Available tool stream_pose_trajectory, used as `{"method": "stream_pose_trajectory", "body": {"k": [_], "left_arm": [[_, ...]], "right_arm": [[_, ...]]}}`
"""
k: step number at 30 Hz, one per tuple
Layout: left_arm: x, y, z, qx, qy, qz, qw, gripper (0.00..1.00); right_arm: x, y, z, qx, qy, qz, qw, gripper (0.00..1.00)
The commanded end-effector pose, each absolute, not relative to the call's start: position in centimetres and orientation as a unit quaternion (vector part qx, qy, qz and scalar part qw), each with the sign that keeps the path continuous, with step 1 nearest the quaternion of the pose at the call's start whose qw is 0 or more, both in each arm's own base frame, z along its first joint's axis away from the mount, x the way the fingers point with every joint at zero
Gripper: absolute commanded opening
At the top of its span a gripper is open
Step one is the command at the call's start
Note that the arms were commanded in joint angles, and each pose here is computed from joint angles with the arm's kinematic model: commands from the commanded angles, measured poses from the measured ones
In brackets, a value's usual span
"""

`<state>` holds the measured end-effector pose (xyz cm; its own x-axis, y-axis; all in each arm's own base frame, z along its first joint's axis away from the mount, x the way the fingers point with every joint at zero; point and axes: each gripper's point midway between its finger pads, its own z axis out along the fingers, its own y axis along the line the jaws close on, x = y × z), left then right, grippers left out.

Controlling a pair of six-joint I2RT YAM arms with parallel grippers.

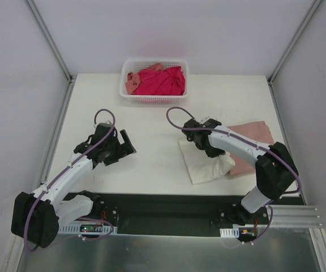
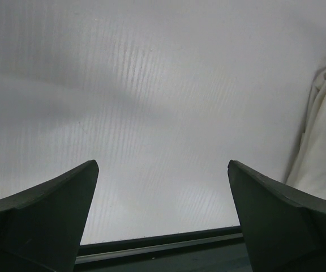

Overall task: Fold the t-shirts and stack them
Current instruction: Neatly place the folded tshirt to the corner

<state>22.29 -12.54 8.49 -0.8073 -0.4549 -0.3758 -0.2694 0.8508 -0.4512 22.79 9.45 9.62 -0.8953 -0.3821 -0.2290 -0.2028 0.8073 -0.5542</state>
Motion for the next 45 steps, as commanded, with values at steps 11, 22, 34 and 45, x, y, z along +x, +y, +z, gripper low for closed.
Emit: {"method": "stream_pose_trajectory", "body": {"k": [11,22,34,45], "left_arm": [[24.0,-12.0,9.2,-0.184,0.934,-0.171,0.254,0.99],[24.1,-11.7,9.0,-0.185,0.934,-0.163,0.258,0.99],[24.5,-11.7,9.4,-0.179,0.935,-0.162,0.261,0.99],[24.8,-11.5,8.9,-0.181,0.938,-0.155,0.254,0.99]], "right_arm": [[24.0,4.5,19.5,-0.131,0.915,-0.278,0.263,0.01],[22.1,4.6,23.3,-0.143,0.925,-0.204,0.287,0.01],[21.0,1.2,24.7,-0.119,0.936,-0.201,0.263,0.0],[21.6,-1.1,23.7,-0.061,0.952,-0.163,0.252,0.01]]}}
